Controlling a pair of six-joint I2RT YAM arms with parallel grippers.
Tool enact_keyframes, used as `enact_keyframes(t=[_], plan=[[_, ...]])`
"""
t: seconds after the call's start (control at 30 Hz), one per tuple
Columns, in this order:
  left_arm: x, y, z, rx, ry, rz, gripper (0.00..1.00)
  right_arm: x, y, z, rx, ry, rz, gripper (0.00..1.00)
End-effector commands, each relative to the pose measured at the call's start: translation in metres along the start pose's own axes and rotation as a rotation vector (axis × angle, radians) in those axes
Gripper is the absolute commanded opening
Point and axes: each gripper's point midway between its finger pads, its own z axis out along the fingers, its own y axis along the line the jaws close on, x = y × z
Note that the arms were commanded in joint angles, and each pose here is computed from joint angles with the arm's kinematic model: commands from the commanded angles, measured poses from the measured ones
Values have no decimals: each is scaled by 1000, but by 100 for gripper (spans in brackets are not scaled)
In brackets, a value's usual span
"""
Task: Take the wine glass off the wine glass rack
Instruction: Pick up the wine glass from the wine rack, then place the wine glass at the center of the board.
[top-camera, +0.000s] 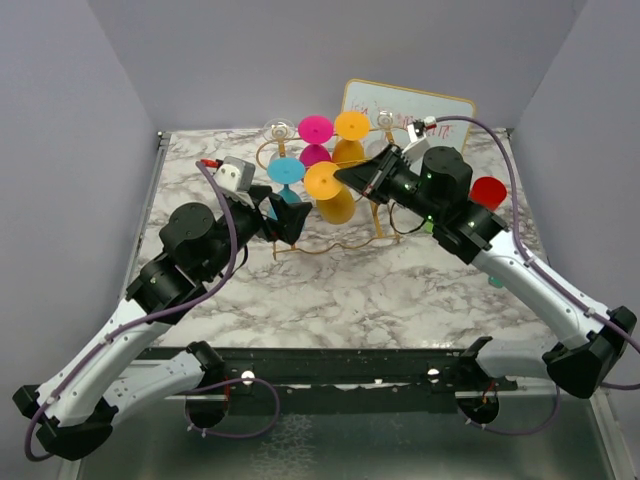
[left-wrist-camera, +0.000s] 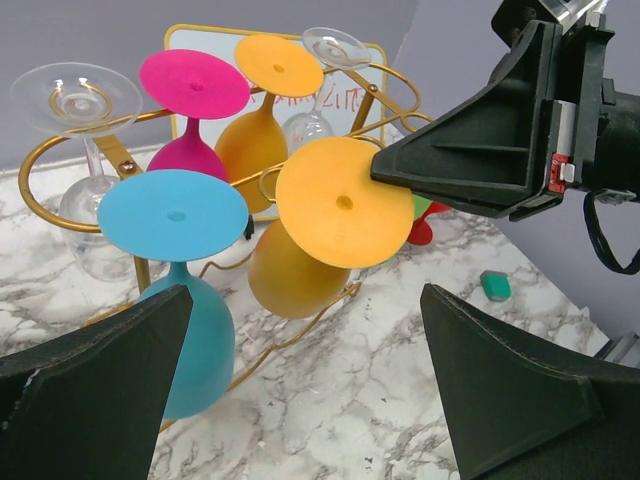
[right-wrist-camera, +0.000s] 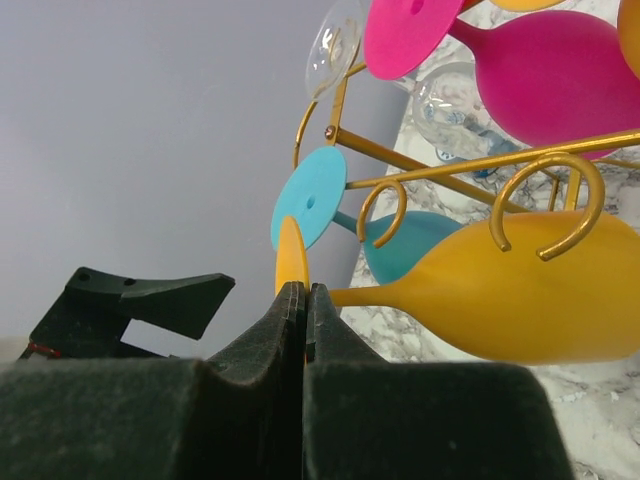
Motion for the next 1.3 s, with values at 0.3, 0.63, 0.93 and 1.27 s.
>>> enact_keyframes(t=[0.3,0.63,0.93,1.27], plan=[[-5,-37,-2,208,27,35,99,43,-7,-44,-59,184,-100,1],[29,-74,10,416,213,30,96,57,-26,-81,-105,236,-436,1],[55,-114,-4,720,336,10,96,46,-34,-107,-259,326,-671,1],[77,-124,-11,822,434,-36,79,58,-14,-127,-474,388,-755,0]])
